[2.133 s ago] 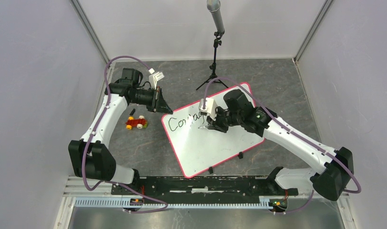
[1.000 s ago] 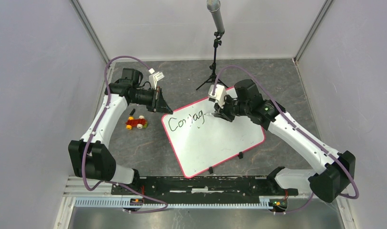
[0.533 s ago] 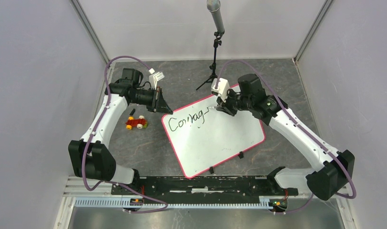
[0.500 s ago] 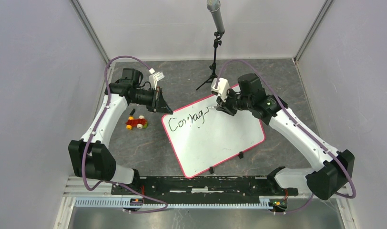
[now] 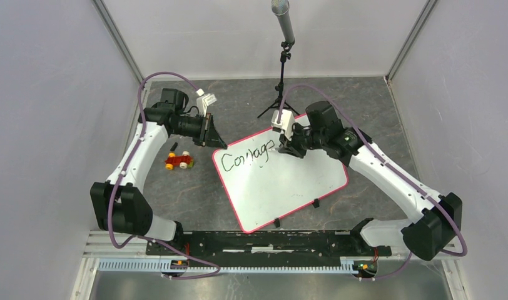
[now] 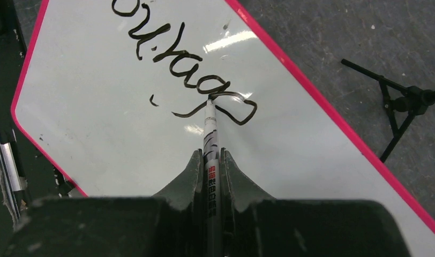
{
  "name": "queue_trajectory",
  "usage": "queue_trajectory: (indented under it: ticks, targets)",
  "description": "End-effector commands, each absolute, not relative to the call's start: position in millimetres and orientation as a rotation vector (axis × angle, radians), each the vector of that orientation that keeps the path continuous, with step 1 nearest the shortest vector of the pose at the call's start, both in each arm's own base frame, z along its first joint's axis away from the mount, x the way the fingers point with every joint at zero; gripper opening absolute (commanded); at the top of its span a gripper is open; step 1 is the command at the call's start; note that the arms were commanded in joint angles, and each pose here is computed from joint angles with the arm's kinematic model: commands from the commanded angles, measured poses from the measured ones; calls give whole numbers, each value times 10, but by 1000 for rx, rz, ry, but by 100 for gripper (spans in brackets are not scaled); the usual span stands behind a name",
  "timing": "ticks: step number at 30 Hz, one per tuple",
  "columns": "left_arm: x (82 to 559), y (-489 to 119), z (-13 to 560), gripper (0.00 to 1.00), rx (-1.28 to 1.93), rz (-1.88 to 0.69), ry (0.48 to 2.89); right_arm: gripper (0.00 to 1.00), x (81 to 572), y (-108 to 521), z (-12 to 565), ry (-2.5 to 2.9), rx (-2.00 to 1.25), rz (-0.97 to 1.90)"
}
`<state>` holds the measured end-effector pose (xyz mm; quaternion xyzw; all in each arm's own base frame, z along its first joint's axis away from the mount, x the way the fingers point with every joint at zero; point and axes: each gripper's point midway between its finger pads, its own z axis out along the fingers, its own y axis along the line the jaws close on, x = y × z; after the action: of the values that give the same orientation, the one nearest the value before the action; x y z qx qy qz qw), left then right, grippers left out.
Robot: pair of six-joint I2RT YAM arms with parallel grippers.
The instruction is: Write a sentence on the whiteboard
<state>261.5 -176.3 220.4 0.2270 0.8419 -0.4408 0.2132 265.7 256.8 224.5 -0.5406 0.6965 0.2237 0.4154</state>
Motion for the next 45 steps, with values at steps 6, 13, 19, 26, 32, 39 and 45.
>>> queue_trajectory:
  ticks: [6, 13, 19, 26, 32, 39, 45]
  targets:
    - [2652, -1806, 2185, 2, 703, -1192, 2324, 0, 2535, 2388, 2080, 1786, -1366, 514]
    - [2695, -1789, 2179, 2, 717, -1167, 2328, 0, 2627, 2228, 2120, 1804, -1332, 454]
    - [2754, -1784, 2206, 2, 724, -1145, 2322, 0, 2721, 2220, 2298, 1771, -1309, 433]
    - [2817, -1804, 2246, 2, 772, -1138, 2308, 0, 2629, 2343, 2646, 1677, -1310, 522]
    - [2852, -1821, 2203, 2, 854, -1116, 2301, 0, 2569, 2390, 2747, 1661, -1300, 575]
    - [2818, -1836, 2266, 11, 884, -1127, 2283, 0, 2539, 2392, 2773, 1655, -1298, 587]
    - [2713, -1802, 2363, 44, 825, -1170, 2287, 0, 2543, 2371, 2797, 1650, -1285, 582]
